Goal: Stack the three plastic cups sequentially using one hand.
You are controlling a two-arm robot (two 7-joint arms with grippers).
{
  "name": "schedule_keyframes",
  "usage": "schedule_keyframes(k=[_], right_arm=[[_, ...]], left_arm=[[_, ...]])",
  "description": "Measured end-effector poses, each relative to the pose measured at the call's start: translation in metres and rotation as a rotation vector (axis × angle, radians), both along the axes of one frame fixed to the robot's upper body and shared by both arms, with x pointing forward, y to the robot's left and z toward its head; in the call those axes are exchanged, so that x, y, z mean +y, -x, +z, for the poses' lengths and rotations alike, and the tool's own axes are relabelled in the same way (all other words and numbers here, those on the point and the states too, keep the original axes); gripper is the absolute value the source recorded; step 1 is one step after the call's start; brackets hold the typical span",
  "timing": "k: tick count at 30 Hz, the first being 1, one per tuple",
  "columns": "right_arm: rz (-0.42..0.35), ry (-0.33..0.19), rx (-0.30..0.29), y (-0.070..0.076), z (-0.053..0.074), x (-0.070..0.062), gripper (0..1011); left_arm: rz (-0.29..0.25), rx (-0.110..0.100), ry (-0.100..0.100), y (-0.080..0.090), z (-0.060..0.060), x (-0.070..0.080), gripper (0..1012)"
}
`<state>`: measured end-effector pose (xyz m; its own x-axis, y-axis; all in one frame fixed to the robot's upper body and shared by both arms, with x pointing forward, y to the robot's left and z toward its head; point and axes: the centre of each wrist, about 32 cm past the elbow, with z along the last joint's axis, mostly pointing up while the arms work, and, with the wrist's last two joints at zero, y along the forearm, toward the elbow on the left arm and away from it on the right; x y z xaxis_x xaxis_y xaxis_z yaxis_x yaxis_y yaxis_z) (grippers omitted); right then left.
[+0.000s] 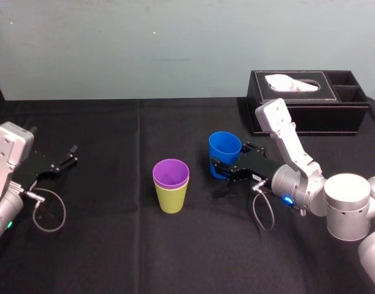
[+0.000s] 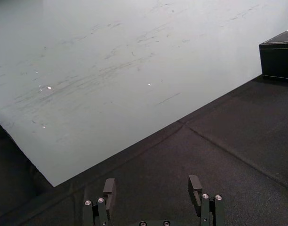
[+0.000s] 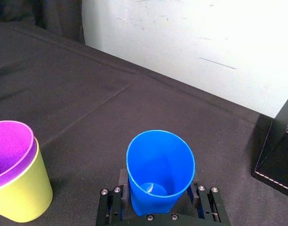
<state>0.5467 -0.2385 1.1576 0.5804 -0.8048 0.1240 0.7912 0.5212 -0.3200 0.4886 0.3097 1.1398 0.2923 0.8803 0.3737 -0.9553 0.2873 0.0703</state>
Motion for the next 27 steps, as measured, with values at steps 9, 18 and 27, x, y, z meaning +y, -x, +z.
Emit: schedule_keyframes(k=[9,18,27], right_arm=[[0.000,0.000,-0.013,0.003,0.003,-0.001,729],[0.004,-0.009,-0.050,0.016,0.025,-0.011,729],[0.064,-0.013,-0.089,0.036,0.056,-0.024,729]], left_arm=[[0.000,0.000,0.000,0.000,0.000,0.000,1010],[0.000,0.000,0.000,0.000,0.000,0.000,1010],[0.000,0.000,0.000,0.000,0.000,0.000,1010]])
